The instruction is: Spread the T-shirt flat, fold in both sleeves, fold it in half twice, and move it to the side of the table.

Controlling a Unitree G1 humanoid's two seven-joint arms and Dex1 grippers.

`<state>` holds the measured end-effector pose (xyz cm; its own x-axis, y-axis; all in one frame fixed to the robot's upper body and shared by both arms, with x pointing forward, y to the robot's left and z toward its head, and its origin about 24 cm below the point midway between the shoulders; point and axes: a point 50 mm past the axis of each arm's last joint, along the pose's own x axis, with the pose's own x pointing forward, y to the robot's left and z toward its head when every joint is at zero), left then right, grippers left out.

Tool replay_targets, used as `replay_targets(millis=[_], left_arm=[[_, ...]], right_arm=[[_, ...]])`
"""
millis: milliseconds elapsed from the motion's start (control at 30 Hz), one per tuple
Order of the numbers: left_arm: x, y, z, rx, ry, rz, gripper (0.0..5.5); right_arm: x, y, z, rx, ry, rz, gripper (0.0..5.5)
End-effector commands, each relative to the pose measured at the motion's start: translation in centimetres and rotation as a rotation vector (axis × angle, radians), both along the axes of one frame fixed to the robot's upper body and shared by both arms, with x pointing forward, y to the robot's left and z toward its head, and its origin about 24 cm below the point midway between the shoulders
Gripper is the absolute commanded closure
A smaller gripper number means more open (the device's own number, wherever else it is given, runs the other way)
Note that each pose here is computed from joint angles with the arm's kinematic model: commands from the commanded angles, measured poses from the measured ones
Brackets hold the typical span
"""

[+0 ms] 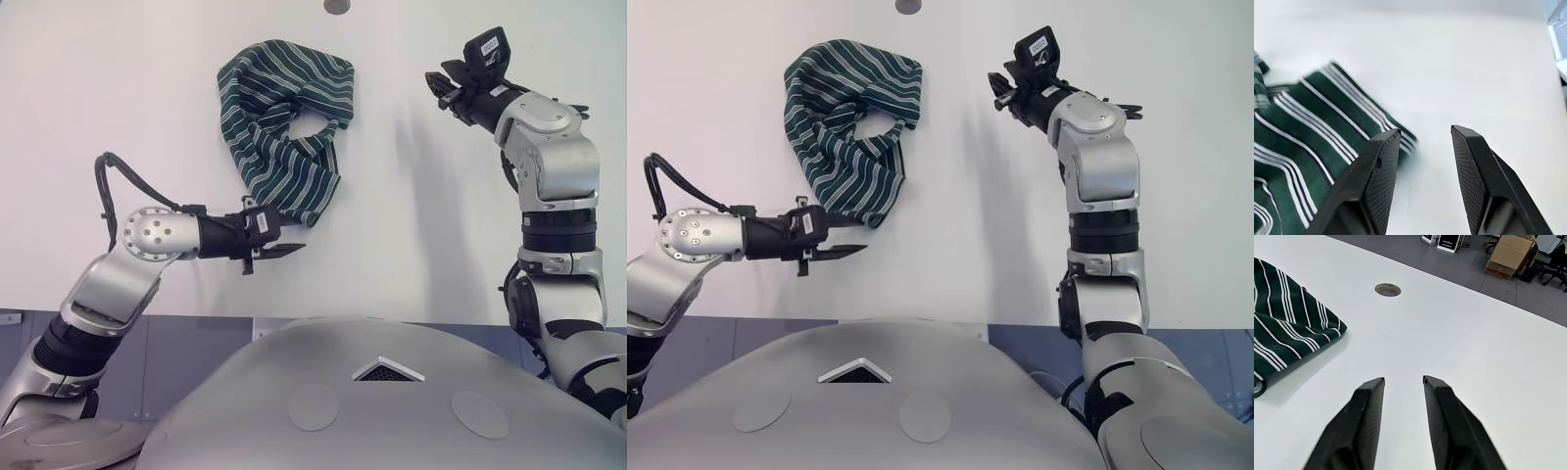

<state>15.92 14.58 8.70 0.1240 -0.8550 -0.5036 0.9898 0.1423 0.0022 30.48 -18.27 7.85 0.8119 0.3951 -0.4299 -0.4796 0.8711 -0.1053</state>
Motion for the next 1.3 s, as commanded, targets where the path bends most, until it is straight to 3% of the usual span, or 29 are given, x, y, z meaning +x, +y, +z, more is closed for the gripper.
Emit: replay_targets(millis=[33,300,633,700,800,900,1000,1100,1200,1300], left_arm=[[0.6,0.2,-0.7,0.044,0.020,0.034,3.61],[-0.1,2.2,-5.9,0.284,0.055,0.001,3.61],[1.2,2.0,-7.0,0.329,-0.062,0.049,5.47],[2.1,1.6,-6.2,0.268,-0.086,0.097,5.49],[5.1,1.0,-2.3,0.011,-0.083,0.244,5.49],[9.4,1.3,4.8,-0.313,-0.087,0.334,5.49],[12.8,1.4,10.8,-0.509,-0.123,0.351,5.49],[14.8,1.0,14.8,-0.577,-0.184,0.321,5.49],[16.2,0.3,16.6,-0.561,-0.250,0.281,5.49],[16.6,-0.2,16.7,-0.550,-0.249,0.245,5.50]], right_arm=[[0.4,0.1,0.2,-0.011,-0.007,-0.003,4.03],[0.6,0.1,0.1,-0.010,-0.003,-0.005,4.03],[0.6,0.5,0.0,-0.005,-0.007,-0.005,4.03],[0.6,0.6,0.0,-0.003,-0.010,-0.007,4.03],[0.9,0.4,0.6,0.017,-0.035,-0.023,4.03],[1.2,0.8,1.8,0.095,-0.078,0.000,4.03],[1.5,1.9,3.0,0.195,-0.117,0.034,4.03],[1.6,3.0,4.5,0.313,-0.161,0.087,4.03],[1.4,3.8,5.5,0.373,-0.195,0.160,4.03],[1.3,3.9,5.9,0.383,-0.203,0.204,3.46]])
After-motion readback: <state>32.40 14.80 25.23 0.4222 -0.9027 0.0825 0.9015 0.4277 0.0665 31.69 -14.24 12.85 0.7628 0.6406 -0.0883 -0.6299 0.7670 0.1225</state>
